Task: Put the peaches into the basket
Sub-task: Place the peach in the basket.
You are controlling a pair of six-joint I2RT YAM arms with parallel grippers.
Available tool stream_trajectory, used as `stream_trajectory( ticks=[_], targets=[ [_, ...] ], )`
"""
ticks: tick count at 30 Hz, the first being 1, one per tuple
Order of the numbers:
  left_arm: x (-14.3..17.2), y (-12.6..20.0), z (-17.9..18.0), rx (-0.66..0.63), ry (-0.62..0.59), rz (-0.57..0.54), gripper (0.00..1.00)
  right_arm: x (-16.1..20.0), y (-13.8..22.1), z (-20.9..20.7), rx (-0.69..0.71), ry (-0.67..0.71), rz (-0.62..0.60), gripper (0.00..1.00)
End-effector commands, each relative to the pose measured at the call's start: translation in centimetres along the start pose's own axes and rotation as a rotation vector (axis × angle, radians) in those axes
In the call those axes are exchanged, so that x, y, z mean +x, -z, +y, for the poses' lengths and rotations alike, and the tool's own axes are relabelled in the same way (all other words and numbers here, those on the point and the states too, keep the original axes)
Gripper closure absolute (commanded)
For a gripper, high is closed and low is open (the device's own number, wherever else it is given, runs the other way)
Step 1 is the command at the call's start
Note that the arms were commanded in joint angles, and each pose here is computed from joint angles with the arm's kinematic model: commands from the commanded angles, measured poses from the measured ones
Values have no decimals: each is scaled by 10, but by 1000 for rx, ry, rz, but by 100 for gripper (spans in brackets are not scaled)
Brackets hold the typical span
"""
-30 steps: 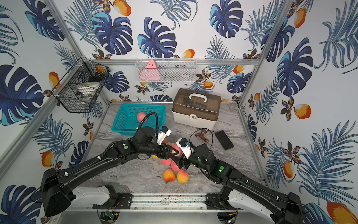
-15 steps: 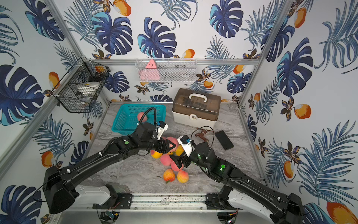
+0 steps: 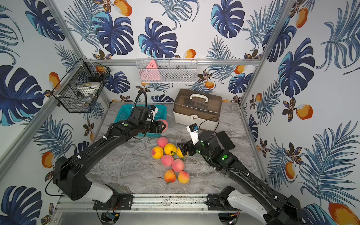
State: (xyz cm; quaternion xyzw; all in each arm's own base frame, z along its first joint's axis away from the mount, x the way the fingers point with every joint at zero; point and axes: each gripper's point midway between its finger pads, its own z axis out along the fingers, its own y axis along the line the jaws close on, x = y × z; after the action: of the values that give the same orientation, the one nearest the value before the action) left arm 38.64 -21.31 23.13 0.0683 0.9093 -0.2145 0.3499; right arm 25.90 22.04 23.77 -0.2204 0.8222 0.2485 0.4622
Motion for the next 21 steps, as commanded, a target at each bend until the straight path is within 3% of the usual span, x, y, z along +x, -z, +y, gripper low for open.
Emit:
stream_trajectory(
  ticks=[1,10,21],
  targets=[
    [-16,-10,13,-41,-20,-10,35,-5,0,3,-41,-35,2,0],
    [-42,-56,61,-157,8,-24,35,-15,-19,-7,-37,-45,20,0],
    [-51,-79,107,-263,20,-18,35,-22,-36,-9,-50,-49,45,0]
  ],
)
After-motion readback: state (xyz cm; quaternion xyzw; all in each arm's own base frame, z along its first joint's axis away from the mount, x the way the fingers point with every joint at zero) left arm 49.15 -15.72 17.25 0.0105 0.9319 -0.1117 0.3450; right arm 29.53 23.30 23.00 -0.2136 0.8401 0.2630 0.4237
